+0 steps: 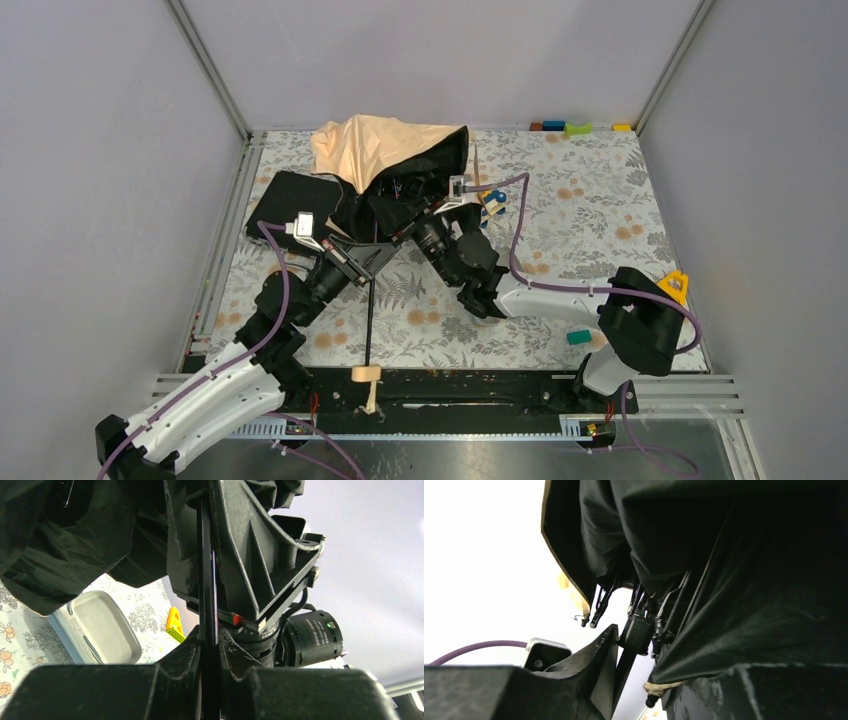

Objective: Open the umbrella

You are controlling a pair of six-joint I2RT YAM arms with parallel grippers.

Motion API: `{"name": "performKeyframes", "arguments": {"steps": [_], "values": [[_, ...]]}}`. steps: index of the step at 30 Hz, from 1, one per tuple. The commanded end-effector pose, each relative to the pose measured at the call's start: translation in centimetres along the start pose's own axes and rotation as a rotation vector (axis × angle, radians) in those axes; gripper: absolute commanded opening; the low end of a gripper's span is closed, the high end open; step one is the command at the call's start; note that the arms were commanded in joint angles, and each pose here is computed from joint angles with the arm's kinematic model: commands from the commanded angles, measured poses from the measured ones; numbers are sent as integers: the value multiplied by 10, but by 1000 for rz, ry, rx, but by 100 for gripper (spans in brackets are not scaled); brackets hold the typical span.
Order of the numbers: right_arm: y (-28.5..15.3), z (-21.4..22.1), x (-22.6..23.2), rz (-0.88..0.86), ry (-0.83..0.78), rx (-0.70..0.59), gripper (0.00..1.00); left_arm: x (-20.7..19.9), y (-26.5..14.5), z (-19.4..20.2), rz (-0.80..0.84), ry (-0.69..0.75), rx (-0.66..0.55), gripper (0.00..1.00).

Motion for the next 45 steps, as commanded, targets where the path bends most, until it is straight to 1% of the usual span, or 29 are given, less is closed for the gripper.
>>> {"name": "performKeyframes", "arguments": {"steps": [1,3,6,8,12,13,15,17,20,24,25,26,31,35,39,41,42,45], "values": [[11,-11,8,15,-7,-44,30,-46,-4,-9,194,26,-20,0],[11,-13,6,37,-7,-56,17,-44,-5,-9,185,36,-17,0],[10,-19,1,80,-14,-85,1,-40,-7,-5,167,73,10,0],[9,-26,-1,109,-31,-110,0,-36,-9,-1,147,118,48,12],[4,-46,-5,159,-77,-172,0,-24,-15,9,124,232,144,39],[4,-51,-5,168,-88,-192,0,-21,-17,12,123,259,166,44],[2,-63,-4,184,-112,-223,0,-15,-20,17,113,304,207,50],[1,-73,-2,195,-137,-246,0,-6,-23,22,92,345,239,53],[1,-86,1,202,-175,-274,0,4,-28,33,85,368,299,52],[1,-98,6,200,-207,-301,0,18,-31,45,68,394,342,43],[0,-99,6,199,-204,-305,0,21,-30,46,61,408,339,40],[-1,-99,7,193,-196,-309,0,23,-28,47,58,420,336,39],[-4,-95,4,191,-167,-308,0,22,-16,52,95,421,311,39],[-10,-99,-3,230,-145,-348,0,25,-10,60,109,427,289,37],[-13,-104,-6,264,-138,-366,0,29,-10,63,106,435,256,34],[-15,-105,-9,282,-141,-374,0,31,-13,65,113,424,250,31],[-16,-107,-10,293,-141,-382,0,33,-13,63,100,420,228,30],[-20,-110,-15,324,-128,-414,0,38,-16,64,94,405,214,29]]}}
Point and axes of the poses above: each gripper's point midway between its finger pads, its own y axis out along the fingers, its own x axis along the line the jaws close on, z = x × y, the point moved 6 cm from there along -y, back along the fingers, and after that the axes turned 8 degrees about -y, right-handed, at the moved point
